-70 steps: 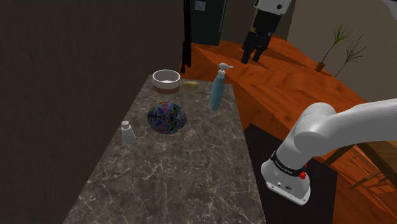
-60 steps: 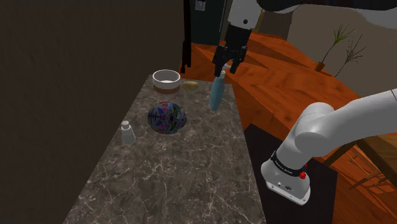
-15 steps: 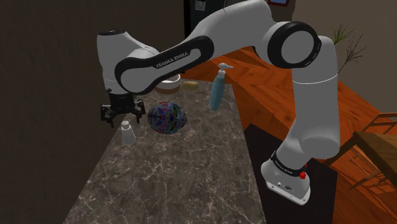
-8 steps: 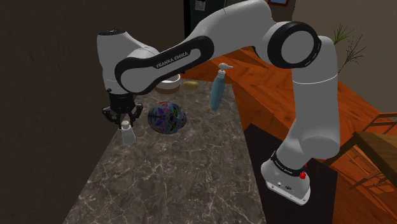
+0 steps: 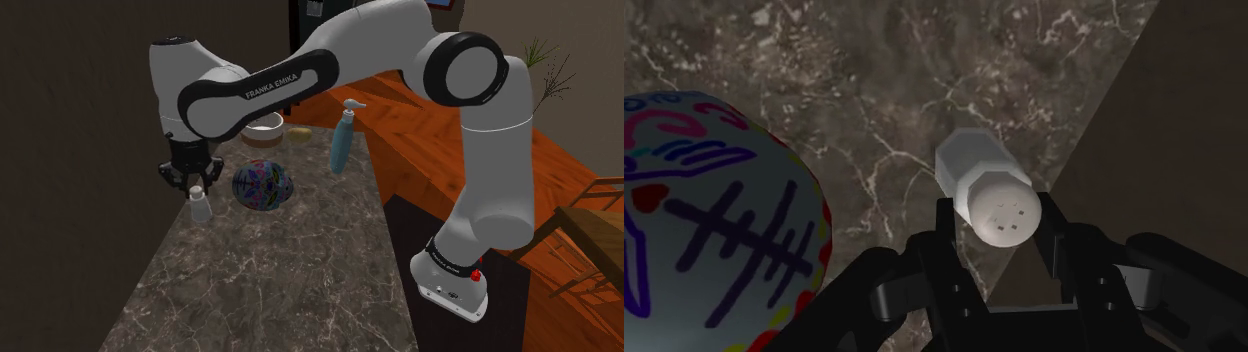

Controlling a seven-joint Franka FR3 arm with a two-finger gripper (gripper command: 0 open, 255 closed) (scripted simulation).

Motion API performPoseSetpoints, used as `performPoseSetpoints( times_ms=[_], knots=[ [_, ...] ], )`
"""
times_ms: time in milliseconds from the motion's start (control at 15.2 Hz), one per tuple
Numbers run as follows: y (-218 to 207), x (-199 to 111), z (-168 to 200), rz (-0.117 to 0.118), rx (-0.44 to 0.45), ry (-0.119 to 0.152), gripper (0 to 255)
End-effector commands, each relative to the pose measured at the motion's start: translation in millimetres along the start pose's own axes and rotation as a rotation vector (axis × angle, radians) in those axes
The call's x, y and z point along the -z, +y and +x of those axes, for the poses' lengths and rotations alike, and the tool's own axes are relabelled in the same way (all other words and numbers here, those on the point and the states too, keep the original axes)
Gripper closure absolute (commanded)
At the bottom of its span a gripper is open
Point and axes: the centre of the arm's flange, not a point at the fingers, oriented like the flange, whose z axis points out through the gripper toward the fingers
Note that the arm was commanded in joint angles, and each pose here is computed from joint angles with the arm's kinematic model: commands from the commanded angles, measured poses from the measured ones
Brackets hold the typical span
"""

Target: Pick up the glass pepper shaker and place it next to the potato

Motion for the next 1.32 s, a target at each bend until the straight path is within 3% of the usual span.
performPoseSetpoints(
  times_ms=[0,1254],
  knots=[
    [-0.6,10.4,-0.3,0.0,0.0,0.0,255],
    [-7.7,110.4,-2.8,0.0,0.0,0.0,255]
  ],
)
